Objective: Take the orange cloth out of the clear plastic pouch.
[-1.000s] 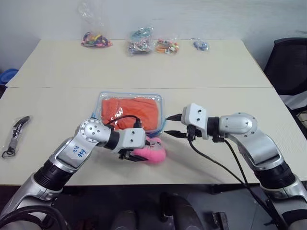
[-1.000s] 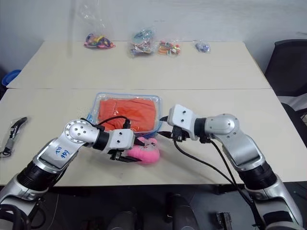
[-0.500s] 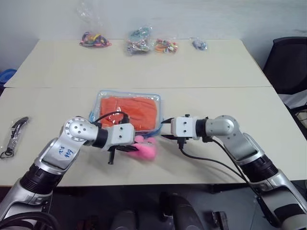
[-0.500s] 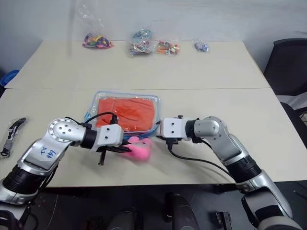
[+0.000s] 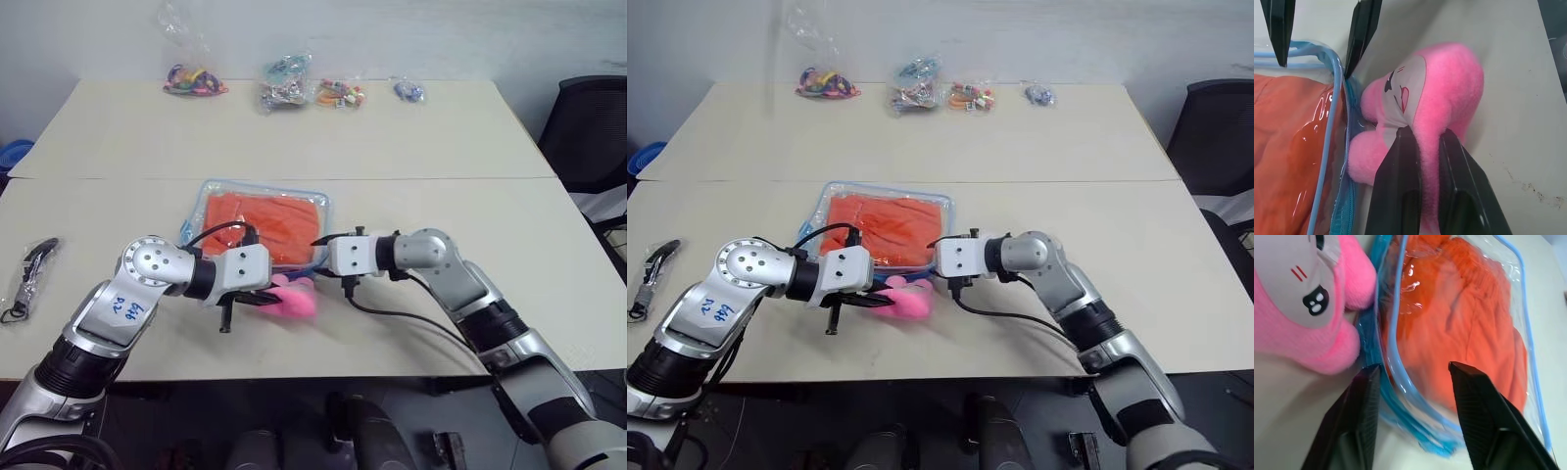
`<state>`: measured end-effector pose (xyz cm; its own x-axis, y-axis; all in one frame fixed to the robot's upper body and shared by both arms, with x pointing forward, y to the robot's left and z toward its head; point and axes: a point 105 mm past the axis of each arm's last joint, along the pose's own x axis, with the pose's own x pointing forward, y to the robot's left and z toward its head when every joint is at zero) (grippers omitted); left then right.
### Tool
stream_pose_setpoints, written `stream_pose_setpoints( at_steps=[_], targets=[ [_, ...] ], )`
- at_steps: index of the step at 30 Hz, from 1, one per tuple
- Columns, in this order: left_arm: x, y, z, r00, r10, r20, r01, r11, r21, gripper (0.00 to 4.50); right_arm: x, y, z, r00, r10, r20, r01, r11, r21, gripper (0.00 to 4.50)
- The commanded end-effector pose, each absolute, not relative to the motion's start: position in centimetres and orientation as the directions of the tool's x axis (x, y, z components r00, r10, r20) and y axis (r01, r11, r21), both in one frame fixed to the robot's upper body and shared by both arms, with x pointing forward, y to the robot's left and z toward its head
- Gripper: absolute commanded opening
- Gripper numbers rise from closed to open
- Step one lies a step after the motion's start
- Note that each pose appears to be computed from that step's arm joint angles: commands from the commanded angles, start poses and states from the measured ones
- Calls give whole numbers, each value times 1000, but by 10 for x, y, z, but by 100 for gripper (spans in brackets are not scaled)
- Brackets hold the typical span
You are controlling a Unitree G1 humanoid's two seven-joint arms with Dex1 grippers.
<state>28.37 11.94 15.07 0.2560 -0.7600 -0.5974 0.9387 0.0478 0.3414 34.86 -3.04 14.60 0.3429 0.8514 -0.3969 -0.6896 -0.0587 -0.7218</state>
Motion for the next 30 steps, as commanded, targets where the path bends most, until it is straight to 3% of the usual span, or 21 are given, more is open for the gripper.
stream_pose_setpoints(
  at_steps=[1, 4, 12, 25, 30],
  targets=[
    [281, 119, 156, 269, -767, -582, 929, 47, 368, 5, 348, -29, 159, 330, 868, -370, -663, -66, -746, 102],
    [282, 126, 154, 283, -755, -591, 928, 60, 368, 5, 346, -34, 161, 318, 869, -380, -659, -86, -747, 3],
    [288, 166, 164, 384, -704, -597, 909, 175, 378, 5, 333, -61, 159, 291, 843, -453, -577, -223, -786, 3],
    [288, 307, 198, 654, -457, -603, 744, 533, 404, 5, 308, -118, 163, 277, 811, -515, -542, -311, -781, 3],
    [298, 319, 203, 700, -435, -566, 699, 580, 419, 5, 299, -124, 161, 252, 808, -533, -552, -333, -765, 3]
  ],
)
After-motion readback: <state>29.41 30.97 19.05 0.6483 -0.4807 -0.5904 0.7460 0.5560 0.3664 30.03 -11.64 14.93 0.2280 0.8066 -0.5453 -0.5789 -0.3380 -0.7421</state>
